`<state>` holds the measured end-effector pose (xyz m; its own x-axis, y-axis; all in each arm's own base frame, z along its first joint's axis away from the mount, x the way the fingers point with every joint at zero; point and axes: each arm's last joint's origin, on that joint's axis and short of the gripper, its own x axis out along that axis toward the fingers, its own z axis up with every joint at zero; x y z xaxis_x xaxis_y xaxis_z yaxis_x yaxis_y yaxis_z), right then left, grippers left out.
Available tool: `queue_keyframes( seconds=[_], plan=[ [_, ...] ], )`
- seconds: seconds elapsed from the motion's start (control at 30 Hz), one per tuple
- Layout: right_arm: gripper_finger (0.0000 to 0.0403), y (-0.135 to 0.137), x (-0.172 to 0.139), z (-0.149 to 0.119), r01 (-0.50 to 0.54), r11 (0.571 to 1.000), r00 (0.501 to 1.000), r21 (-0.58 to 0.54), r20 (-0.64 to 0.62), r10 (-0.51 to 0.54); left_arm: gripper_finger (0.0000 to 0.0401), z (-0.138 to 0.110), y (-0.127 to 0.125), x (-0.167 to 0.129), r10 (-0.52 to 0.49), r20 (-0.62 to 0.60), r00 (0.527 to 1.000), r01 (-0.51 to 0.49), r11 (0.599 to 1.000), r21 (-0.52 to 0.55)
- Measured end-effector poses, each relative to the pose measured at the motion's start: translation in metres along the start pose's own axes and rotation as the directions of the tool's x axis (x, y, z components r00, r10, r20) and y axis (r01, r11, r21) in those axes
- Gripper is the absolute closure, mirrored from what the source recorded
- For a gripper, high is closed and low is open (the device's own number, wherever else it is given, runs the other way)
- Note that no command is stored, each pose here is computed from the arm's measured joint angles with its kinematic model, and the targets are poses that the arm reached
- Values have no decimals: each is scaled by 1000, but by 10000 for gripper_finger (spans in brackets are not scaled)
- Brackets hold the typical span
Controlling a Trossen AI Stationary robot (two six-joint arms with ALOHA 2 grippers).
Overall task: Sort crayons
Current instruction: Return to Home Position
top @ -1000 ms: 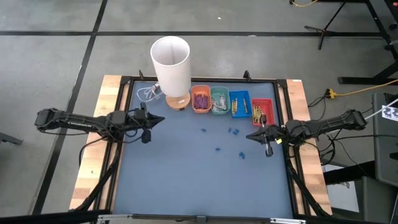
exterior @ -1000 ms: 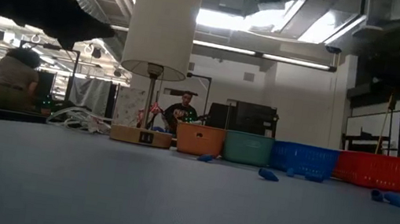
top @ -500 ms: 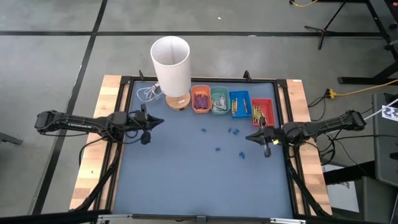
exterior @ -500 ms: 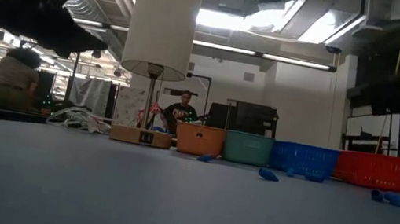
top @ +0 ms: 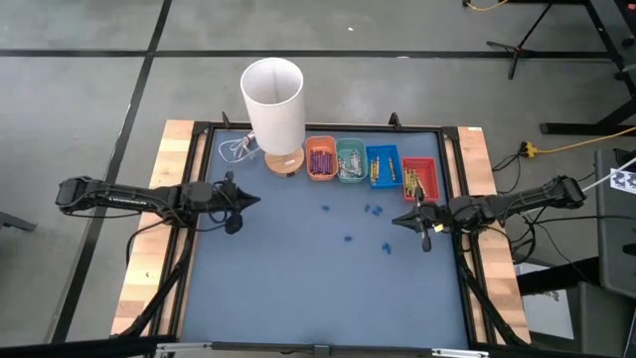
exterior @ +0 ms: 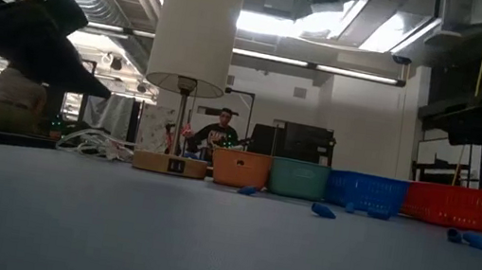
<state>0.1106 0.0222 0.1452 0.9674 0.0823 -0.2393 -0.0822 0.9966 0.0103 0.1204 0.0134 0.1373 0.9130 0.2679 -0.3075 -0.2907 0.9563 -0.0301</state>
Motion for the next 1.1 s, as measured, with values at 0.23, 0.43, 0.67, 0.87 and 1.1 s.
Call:
queue_keyframes(
  seconds=[0.23, 0.43, 0.67, 0.87, 1.1],
  plan=[
    [400, 0, 0, 0, 0, 1000, 1000, 0, -1, 0, 401, -3, 1, 0, 11, -34, 999, -12, 999, -40],
    [400, 0, 0, 0, -1, 1000, 1000, 0, -2, 1, 401, -3, 1, 0, 11, -33, 999, -12, 999, -38],
    [400, 0, 0, 0, -1, 1000, 1000, 0, -2, 1, 401, -3, 1, 0, 11, -33, 999, -12, 999, -38],
    [400, 0, 0, 0, -1, 1000, 1000, 1, 3, 1, 401, -1, 0, -1, 3, -8, 1000, -3, 999, -41],
    [400, 0, -3, 4, -4, 1000, 999, 8, 54, 3, 401, 5, -4, -8, -45, 73, 996, 48, 998, -47]
  ],
)
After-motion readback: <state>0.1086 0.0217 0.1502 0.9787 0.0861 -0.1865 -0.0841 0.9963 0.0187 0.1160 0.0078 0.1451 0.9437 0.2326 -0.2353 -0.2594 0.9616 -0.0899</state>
